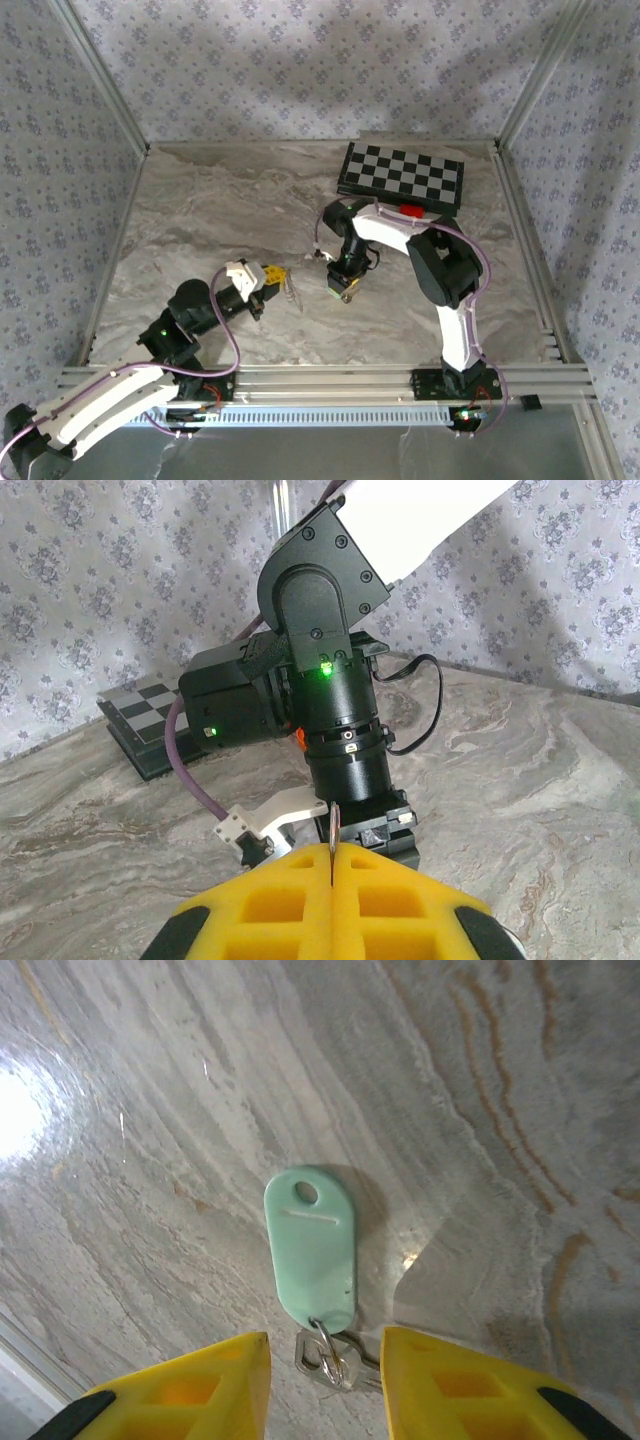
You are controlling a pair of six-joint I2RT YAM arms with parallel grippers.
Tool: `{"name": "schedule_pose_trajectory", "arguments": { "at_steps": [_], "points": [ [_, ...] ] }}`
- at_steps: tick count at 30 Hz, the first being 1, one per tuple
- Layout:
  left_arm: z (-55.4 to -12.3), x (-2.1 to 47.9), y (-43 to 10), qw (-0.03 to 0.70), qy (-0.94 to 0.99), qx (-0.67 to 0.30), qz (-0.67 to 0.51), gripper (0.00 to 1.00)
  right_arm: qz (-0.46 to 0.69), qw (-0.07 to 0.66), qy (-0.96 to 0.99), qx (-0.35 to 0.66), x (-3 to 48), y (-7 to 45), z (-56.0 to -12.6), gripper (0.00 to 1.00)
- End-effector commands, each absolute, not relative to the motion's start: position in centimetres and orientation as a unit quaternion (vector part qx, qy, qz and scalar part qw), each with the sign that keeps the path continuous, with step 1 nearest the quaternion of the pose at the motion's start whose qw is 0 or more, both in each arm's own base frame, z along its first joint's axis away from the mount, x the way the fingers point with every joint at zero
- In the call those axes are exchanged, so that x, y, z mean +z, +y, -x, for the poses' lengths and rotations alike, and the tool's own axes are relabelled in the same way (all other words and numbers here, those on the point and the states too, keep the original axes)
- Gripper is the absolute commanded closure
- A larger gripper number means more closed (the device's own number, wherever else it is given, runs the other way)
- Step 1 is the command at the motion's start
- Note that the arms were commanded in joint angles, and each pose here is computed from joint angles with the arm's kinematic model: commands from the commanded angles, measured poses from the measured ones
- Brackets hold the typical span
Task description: Put the keys on the keyring
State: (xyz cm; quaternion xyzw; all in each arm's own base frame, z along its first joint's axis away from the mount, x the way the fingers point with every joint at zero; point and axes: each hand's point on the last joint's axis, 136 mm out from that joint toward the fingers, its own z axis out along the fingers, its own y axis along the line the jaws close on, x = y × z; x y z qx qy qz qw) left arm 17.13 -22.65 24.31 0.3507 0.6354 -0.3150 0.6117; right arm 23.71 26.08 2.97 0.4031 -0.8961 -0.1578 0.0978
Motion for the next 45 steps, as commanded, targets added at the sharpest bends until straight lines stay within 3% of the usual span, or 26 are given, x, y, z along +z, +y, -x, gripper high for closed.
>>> {"name": "schedule_pose_trajectory", "arguments": {
  "at_steps": [1, 25, 37, 41, 45],
  "points": [
    [-17.3, 25.6, -22.5, 0.63, 0.62, -0.314, -0.346, 1.0, -0.416, 0.119, -0.891, -0.138, 2.7, 25.6, -23.3, 0.66],
    [-17.1, 25.8, -22.3, 0.633, 0.618, -0.314, -0.344, 1.0, -0.436, 0.129, -0.882, -0.119, 2.4, 25.4, -22.5, 0.81],
    [-17.2, 25.8, -22.2, 0.634, 0.62, -0.311, -0.342, 1.0, -0.44, 0.123, -0.881, -0.122, 3.0, 25.4, -22.2, 1.0],
    [-17.3, 25.9, -22.2, 0.634, 0.621, -0.311, -0.342, 1.0, -0.436, 0.094, -0.885, -0.132, 4.0, 25.4, -22.2, 1.0],
    [-17.2, 26.3, -22.2, 0.633, 0.619, -0.315, -0.342, 1.0, -0.436, 0.013, -0.884, -0.17, 6.4, 26.6, -22.6, 1.0]
  ]
}}
